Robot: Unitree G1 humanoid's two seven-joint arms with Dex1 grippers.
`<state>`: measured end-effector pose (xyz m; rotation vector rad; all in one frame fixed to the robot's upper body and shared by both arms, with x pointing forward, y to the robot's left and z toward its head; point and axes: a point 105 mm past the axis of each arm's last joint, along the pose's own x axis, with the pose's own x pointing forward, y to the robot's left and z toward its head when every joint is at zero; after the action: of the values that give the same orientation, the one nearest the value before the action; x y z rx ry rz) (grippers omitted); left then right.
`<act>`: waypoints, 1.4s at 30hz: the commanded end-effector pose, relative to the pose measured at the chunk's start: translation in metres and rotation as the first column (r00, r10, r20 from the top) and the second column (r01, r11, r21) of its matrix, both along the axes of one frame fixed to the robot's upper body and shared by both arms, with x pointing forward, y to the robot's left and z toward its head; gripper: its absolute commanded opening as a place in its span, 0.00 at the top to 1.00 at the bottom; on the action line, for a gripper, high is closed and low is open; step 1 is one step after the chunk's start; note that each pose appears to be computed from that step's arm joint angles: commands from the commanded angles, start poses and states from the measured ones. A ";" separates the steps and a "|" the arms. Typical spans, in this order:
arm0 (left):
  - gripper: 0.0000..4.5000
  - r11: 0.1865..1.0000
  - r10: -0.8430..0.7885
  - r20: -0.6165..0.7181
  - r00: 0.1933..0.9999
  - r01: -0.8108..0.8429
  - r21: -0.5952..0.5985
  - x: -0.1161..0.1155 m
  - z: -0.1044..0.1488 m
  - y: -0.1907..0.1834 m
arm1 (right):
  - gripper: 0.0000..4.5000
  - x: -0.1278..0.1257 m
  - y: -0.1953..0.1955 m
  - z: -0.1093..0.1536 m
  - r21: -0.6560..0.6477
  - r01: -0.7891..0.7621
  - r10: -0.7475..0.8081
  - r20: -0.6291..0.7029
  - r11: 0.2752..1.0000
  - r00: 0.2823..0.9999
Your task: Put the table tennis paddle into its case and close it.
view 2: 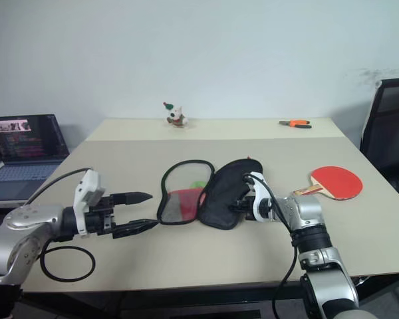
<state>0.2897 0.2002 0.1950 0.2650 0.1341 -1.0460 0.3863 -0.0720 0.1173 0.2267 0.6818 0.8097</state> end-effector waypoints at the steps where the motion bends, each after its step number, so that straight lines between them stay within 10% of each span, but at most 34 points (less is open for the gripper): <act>1: 0.00 1.000 -0.024 0.036 0.999 0.024 0.005 -0.005 0.008 -0.004 | 0.99 0.012 -0.015 0.011 -0.048 -0.028 0.030 0.041 0.998 0.999; 23: 0.00 0.997 -0.070 0.042 0.997 0.069 0.033 -0.001 0.008 -0.014 | 0.99 0.030 -0.097 0.004 -0.247 0.055 -0.045 0.044 0.968 0.998; 38: 0.00 0.996 -0.084 0.038 0.996 0.083 0.022 -0.002 0.005 -0.017 | 0.01 0.039 -0.114 0.046 -0.162 0.210 -0.187 0.148 0.964 0.971; 42: 0.00 0.996 -0.086 0.033 0.996 0.086 0.006 -0.004 0.004 -0.017 | 0.01 0.043 -0.136 0.079 -0.100 0.367 -0.333 0.255 0.925 0.908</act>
<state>0.2887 0.1854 0.1886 0.2804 0.1435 -1.1124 0.4264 -0.2008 0.1735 0.1122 0.5438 0.4765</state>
